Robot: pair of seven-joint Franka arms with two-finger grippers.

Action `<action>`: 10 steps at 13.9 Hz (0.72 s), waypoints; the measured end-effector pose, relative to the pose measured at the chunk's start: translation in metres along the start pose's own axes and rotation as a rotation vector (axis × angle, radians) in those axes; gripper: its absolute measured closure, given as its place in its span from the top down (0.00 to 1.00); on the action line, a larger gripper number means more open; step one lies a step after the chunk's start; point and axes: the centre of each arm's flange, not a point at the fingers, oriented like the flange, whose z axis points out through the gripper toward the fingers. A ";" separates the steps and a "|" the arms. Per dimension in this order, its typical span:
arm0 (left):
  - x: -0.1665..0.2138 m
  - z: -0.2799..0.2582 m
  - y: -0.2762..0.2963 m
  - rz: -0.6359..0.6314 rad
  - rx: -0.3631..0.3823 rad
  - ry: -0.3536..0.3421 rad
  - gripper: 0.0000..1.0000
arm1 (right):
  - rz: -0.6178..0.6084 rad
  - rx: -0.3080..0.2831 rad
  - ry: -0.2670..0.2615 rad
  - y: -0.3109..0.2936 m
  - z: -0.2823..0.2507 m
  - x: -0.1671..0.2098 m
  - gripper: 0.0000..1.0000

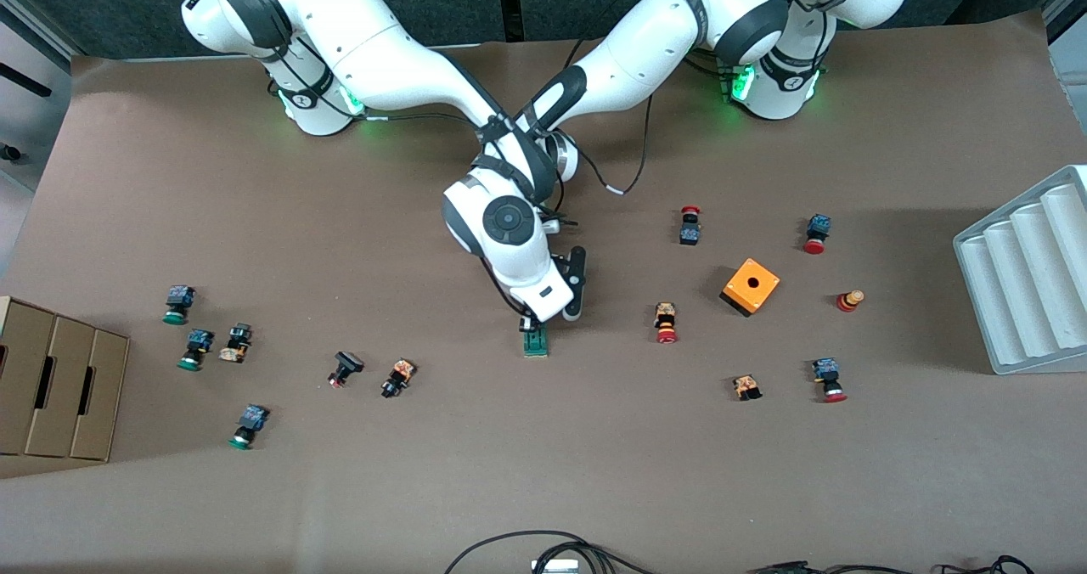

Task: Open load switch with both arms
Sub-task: 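Push the white handle toward the switch base with the right gripper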

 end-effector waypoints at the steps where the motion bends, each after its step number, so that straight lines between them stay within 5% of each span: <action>1: 0.000 0.000 0.000 0.000 0.000 0.000 0.49 | 0.001 0.003 0.000 -0.002 0.001 0.001 0.38; 10: 0.000 0.000 0.000 0.000 0.000 0.000 0.49 | 0.008 0.011 -0.011 -0.002 0.006 -0.004 0.38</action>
